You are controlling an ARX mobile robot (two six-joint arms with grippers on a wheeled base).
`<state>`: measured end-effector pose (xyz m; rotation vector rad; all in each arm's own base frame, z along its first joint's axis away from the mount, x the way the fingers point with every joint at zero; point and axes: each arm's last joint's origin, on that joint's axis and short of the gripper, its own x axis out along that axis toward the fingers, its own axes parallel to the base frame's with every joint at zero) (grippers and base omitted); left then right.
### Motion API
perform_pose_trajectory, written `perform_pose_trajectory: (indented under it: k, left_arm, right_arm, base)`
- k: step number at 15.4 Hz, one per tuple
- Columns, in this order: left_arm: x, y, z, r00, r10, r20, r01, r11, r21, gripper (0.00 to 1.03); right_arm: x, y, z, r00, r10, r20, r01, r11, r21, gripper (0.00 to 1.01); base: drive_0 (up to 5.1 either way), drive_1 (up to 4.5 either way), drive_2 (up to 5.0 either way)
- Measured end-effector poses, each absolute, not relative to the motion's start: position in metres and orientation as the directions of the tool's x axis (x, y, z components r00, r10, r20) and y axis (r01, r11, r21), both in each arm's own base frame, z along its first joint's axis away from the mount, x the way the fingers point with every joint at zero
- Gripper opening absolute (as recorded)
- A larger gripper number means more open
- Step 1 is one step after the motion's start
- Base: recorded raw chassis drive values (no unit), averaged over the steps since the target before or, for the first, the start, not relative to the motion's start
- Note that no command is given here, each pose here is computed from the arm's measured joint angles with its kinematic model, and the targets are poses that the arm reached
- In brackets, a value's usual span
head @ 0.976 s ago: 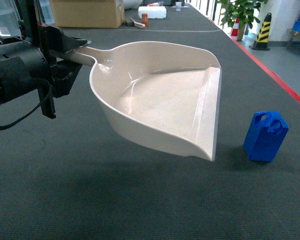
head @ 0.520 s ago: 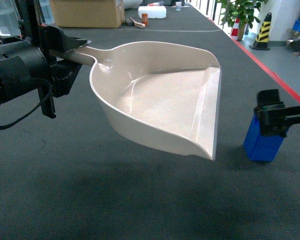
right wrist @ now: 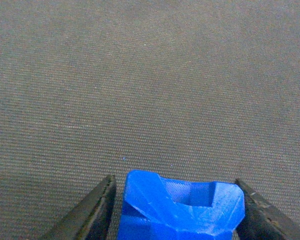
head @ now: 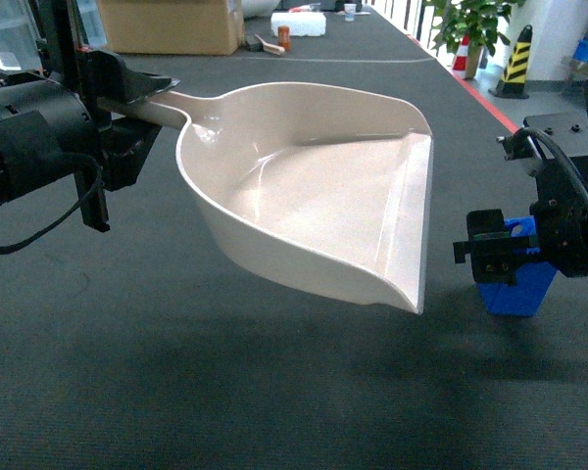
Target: Place part in tray to right shelf
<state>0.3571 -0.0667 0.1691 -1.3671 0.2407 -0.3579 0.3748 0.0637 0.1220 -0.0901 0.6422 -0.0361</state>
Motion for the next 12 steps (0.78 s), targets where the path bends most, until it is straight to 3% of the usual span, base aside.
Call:
perform_pose_trajectory:
  k: [2, 4, 6, 8, 9, 10, 12]
  left_arm:
    - [0.357, -0.067, 0.169, 0.922, -0.386, 0.040, 0.110, 0.161, -0.981, 0.19]
    - [0.357, -0.067, 0.169, 0.922, -0.386, 0.039, 0.109, 0.161, -0.981, 0.19]
    - [0.357, -0.066, 0.169, 0.922, -0.385, 0.039, 0.109, 0.161, -0.981, 0.19]
    - [0.357, -0.066, 0.169, 0.922, -0.385, 0.039, 0.109, 0.161, -0.981, 0.19]
    - [0.357, -0.066, 0.169, 0.922, -0.385, 0.041, 0.111, 0.161, -0.981, 0.19]
    - [0.357, -0.066, 0.169, 0.922, -0.385, 0.041, 0.111, 0.161, -0.981, 0.19]
    - [0.357, -0.066, 0.169, 0.922, -0.385, 0.040, 0.109, 0.161, -0.981, 0.19]
  right_arm:
    - [0.372, 0.065, 0.124, 0.807, -0.053, -0.589, 0.012, 0.997, -0.073, 0.52]
    - [0.357, 0.063, 0.139, 0.817, -0.057, -0.573, 0.026, 0.998, -0.063, 0.47]
    - [0.344, 0.064, 0.195, 0.901, -0.052, -0.430, 0.042, 0.999, -0.032, 0.47]
    - [0.322, 0.075, 0.263, 0.968, 0.033, -0.247, -0.022, 0.999, 0.048, 0.47]
    - [0.309, 0.085, 0.289, 0.980, 0.107, -0.170, -0.091, 0.991, 0.101, 0.47]
    - [0.298, 0.099, 0.302, 0.967, 0.208, -0.148, -0.184, 0.970, 0.160, 0.47]
    - [0.289, 0.131, 0.295, 0.910, 0.364, -0.200, -0.310, 0.915, 0.257, 0.47]
  base:
    - [0.0, 0.00, 0.0]
    - [0.0, 0.00, 0.0]
    - [0.0, 0.00, 0.0]
    - [0.0, 0.00, 0.0]
    - [0.0, 0.00, 0.0]
    - [0.0, 0.00, 0.0]
    - [0.0, 0.00, 0.0]
